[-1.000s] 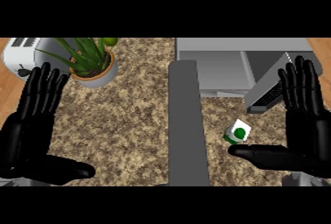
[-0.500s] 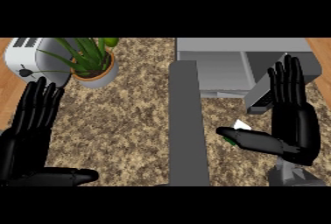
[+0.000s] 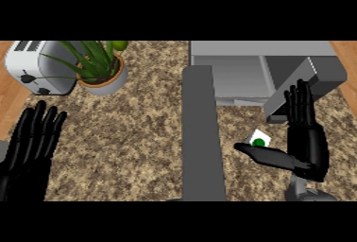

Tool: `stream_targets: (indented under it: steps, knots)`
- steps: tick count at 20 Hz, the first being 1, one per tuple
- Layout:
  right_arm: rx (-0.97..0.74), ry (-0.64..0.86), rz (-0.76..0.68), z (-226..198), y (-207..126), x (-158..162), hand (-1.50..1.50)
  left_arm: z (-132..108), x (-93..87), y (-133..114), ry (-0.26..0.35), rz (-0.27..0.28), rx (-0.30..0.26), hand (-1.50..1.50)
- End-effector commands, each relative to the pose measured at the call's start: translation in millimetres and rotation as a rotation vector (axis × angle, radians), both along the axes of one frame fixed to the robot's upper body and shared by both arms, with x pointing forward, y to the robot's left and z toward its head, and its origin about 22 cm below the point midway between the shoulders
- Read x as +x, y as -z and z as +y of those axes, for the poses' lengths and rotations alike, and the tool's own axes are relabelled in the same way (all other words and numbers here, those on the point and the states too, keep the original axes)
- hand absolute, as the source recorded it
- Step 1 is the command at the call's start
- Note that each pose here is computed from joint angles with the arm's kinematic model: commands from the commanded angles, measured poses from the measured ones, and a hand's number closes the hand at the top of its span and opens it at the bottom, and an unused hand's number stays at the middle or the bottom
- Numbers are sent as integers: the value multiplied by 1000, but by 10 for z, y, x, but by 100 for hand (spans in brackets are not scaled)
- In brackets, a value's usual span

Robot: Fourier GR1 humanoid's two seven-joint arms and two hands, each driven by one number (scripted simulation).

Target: Pick up the milk, place it into the microwave and close the microwave

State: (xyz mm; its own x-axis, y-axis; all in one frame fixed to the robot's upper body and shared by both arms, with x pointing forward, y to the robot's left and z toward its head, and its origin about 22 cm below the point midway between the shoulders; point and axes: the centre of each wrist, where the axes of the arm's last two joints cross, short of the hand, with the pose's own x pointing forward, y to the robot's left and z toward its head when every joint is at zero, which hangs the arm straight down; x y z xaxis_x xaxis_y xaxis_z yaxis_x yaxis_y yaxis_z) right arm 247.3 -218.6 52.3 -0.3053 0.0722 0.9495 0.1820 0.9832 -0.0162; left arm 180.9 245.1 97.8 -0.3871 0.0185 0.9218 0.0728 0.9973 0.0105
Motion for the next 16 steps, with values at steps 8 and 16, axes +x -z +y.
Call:
stream_targets:
  steps: [8,16]
  knots:
    - [2,56,79,-404,812,-57,-150,49,-197,-2,20,6,-9,-150]
    - [-15,108,128,-401,1264,-320,-150,77,-238,-18,2,15,-7,-150]
